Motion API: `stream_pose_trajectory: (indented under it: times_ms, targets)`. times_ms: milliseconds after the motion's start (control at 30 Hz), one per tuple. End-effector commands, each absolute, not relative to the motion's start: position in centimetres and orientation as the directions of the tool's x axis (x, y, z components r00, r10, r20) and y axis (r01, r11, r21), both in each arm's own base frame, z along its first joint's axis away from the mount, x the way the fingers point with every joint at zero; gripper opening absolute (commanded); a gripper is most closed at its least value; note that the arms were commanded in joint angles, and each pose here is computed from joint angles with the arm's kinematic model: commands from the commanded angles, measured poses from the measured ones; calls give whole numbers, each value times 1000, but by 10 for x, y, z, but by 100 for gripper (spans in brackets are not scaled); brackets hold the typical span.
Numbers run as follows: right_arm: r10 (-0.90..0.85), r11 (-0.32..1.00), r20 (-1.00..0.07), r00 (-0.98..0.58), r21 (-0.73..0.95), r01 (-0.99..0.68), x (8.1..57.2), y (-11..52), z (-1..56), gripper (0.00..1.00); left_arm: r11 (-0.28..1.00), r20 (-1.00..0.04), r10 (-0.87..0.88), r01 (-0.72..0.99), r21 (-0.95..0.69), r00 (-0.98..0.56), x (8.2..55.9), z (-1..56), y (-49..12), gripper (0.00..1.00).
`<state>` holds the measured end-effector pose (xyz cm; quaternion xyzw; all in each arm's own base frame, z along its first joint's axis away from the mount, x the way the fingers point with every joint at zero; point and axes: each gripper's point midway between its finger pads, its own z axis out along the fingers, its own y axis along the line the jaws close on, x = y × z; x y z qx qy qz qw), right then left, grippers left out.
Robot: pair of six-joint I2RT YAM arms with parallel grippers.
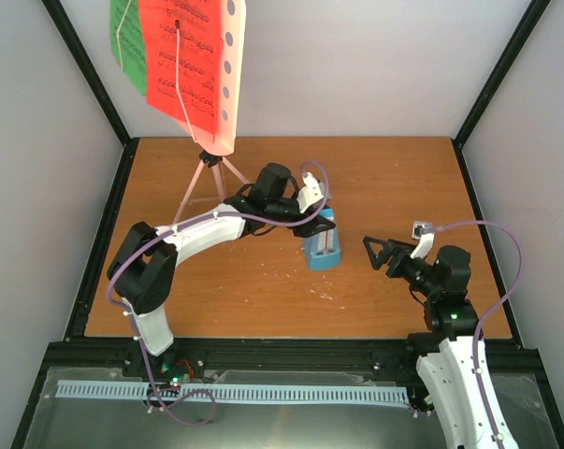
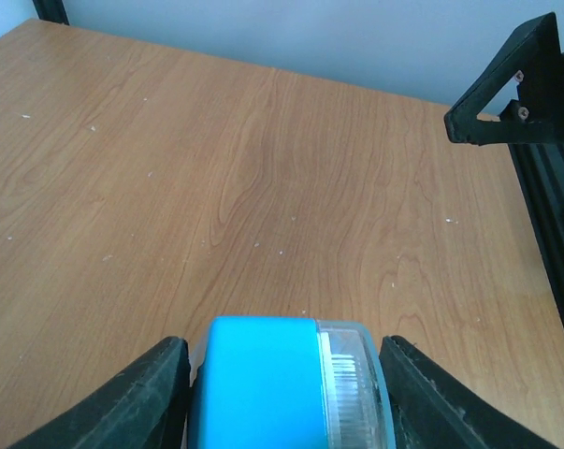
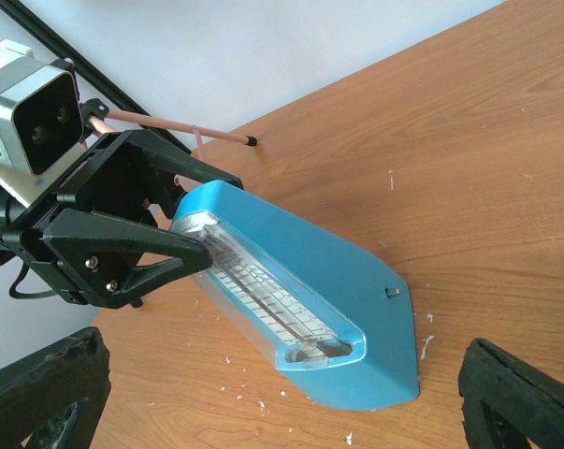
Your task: Pack up the instrument practice props
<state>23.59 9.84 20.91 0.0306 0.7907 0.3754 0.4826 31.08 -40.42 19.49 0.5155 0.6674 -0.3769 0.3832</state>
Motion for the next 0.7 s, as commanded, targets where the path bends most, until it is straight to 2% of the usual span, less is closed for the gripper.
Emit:
stream_pose_trajectory:
  times_ms: [0,333,400,533,600,667]
  targets:
    - [425,716,-731,-534,632,-296,235,96,207,100,175,-918,383,984,-36,-102,310,209,-413,53]
    - [422,719,-735,-531,628,-297,235,96,206,100,268,-919,372,963,-27,-129,317,213,-405,38]
    - [422,721,-736,-529,627,-297,235,95,206,100,350,-912,371,936,-38,-175,324,212,-401,34]
    - [428,726,-733,-529,627,-282,235,93,203,100,594,-878,349,802,-63,-327,333,202,-389,34]
    - [430,729,-732,-529,627,-275,236,92,200,100,692,-843,293,708,-138,-451,331,192,-382,36]
    - [427,725,-731,-532,628,-282,235,94,199,100,736,-799,242,641,-218,-550,320,177,-378,36]
